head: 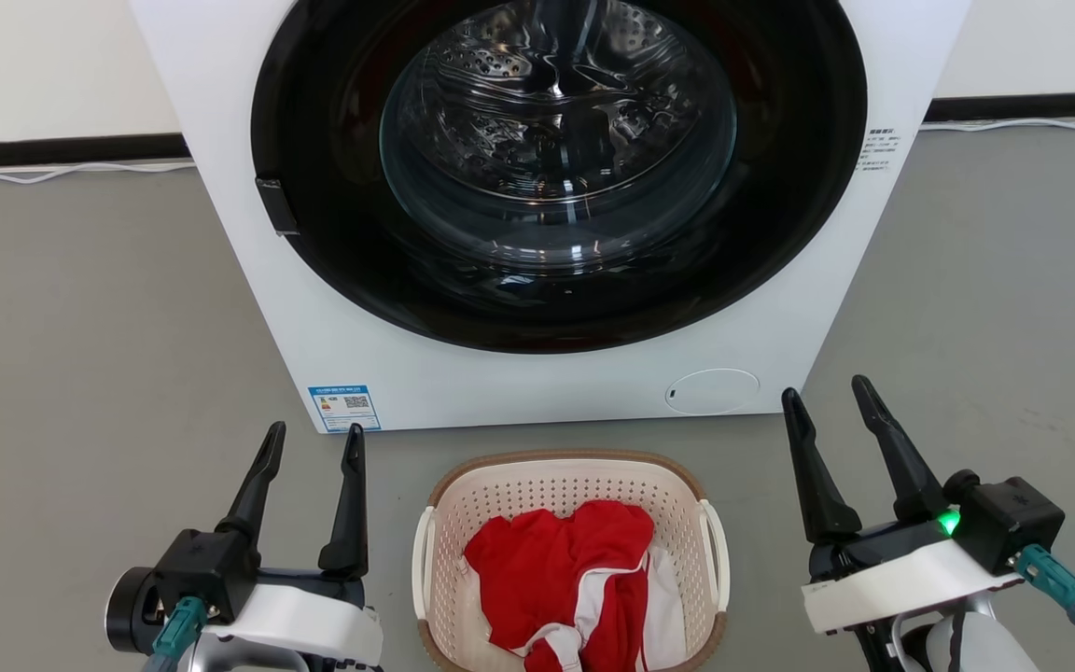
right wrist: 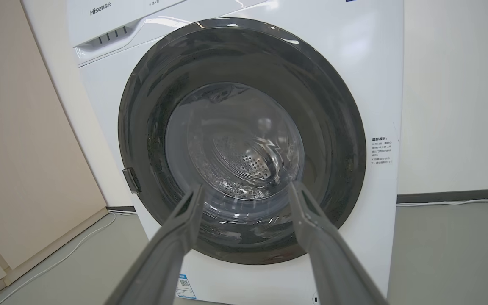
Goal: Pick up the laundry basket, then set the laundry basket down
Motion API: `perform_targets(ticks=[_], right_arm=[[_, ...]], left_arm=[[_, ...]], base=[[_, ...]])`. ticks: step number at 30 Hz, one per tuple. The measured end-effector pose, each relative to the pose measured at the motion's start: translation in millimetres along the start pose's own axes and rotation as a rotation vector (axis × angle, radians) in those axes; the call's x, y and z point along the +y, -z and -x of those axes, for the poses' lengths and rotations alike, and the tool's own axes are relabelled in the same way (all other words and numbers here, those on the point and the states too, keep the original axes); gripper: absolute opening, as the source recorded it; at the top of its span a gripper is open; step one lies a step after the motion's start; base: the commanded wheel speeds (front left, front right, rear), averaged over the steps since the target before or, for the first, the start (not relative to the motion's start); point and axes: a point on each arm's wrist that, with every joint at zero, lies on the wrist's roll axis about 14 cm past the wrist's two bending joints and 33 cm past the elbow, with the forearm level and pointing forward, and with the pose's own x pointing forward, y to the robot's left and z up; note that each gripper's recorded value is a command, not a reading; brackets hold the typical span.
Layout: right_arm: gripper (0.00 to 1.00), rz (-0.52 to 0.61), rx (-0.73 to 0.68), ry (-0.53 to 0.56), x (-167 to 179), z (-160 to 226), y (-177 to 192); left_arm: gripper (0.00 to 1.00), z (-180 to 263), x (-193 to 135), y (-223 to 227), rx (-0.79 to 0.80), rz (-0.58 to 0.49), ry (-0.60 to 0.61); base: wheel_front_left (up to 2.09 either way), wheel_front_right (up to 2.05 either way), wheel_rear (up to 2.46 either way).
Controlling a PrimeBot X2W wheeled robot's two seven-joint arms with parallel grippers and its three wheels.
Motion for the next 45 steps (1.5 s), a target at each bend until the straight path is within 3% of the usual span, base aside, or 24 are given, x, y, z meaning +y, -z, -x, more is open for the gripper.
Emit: perform_targets(ticks=[9, 19, 33, 45], right_arm=[[1.00, 0.007, 0.025, 0.033, -12, 0, 9], [1.00, 0.002, 0.121, 0.103, -38, -2, 44], [1.00, -0.011, 0.257, 0.162, -70, -35, 109], [1.00, -0.026, 0.430, 0.168, -82, -41, 183]], left_arm=[[1.00, -6, 0, 8, 0.019, 0.010, -0.001], [1.00, -27, 1, 37, 0.086, 0.029, 0.003], [1.00, -72, 13, 111, 0.221, 0.102, -0.032], [1.00, -77, 25, 196, 0.424, 0.127, -0.068]], base=[[0.00, 0.00, 0.00], [0.00, 0.00, 0.00], [0.00, 0.00, 0.00], [0.00, 0.00, 0.00]])
